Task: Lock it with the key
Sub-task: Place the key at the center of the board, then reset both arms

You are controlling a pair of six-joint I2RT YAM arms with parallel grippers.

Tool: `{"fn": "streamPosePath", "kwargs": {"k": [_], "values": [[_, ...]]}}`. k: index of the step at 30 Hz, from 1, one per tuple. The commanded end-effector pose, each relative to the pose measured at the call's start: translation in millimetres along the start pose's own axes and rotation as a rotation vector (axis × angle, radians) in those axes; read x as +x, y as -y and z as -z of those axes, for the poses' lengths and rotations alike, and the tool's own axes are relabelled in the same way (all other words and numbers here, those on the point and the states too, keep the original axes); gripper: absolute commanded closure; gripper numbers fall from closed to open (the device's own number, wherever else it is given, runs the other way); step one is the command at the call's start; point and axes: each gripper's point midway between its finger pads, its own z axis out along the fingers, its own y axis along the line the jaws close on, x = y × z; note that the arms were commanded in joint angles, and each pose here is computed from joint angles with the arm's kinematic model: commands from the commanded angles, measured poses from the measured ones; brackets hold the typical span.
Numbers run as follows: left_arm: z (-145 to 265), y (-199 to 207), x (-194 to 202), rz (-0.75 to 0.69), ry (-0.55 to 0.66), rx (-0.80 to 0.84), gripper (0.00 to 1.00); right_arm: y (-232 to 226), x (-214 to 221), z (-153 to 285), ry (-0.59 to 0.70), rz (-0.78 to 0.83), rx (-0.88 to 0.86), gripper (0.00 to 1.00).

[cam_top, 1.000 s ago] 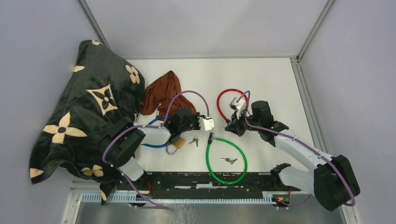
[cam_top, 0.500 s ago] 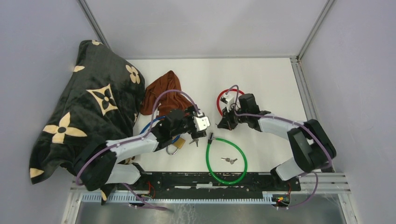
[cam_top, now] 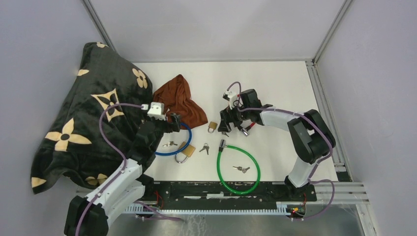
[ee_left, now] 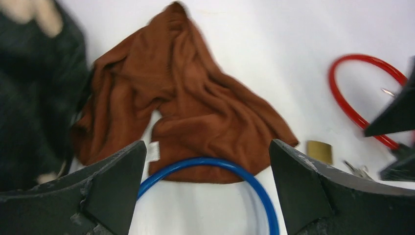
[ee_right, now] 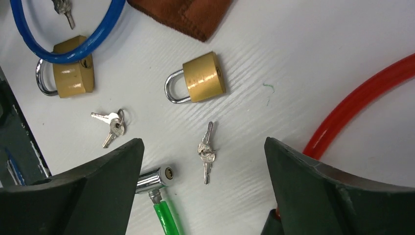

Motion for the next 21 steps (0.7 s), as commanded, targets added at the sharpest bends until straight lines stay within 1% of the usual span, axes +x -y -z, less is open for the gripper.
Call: {"fn": "streamPosePath", "kwargs": {"k": [1,3,5,7,8,9,10,11,12,14,17,21], "values": [[18.2,-51.5,0.8,0.214,0.099,-0.236,0.00,-1.1,-65.3,45.1,0.112,0.154,0.141,0.02],[27.0,-67.2,4.6,0.228,0.127,-0.295,0.00,3.9,-85.4,75.7,0.173,0.196,0.254,0.02],[35.1,-83.4,6.5,0.257,0.159,-0.364,0.00,15.7,-99.1,112.2,0.257,0.200,0.422,0.02],[39.8,-95.4,-0.7,0.293,0.201,-0.411,0.00,36.9,-101.9,161.6,0.367,0.173,0.681,0.02],[41.5,-97.8,-5.0,0.288,0.222,-0.413,0.00,47.3,-92.0,186.2,0.424,0.137,0.809,0.02],[43.4,-99.9,-9.2,0.286,0.243,-0.415,0.00,59.9,-83.7,212.8,0.511,0.073,0.957,0.02],[44.4,-100.7,-12.6,0.279,0.260,-0.411,0.00,71.6,-61.3,234.7,0.574,0.010,1.090,0.02],[45.0,-100.6,-16.5,0.261,0.276,-0.402,0.00,79.5,-44.1,261.5,0.664,-0.068,1.227,0.02],[44.8,-99.5,-18.3,0.230,0.287,-0.387,0.00,87.7,-16.5,271.6,0.685,-0.125,1.318,0.02],[43.7,-96.9,-15.5,0.178,0.285,-0.360,0.00,95.3,22.3,283.4,0.700,-0.182,1.426,0.02],[38.8,-92.4,-3.0,0.199,0.236,-0.325,0.00,102.8,62.0,283.5,0.679,-0.240,1.495,0.02],[35.4,-88.1,6.1,0.204,0.199,-0.295,0.00,108.5,89.7,284.5,0.634,-0.292,1.566,0.02]]}}
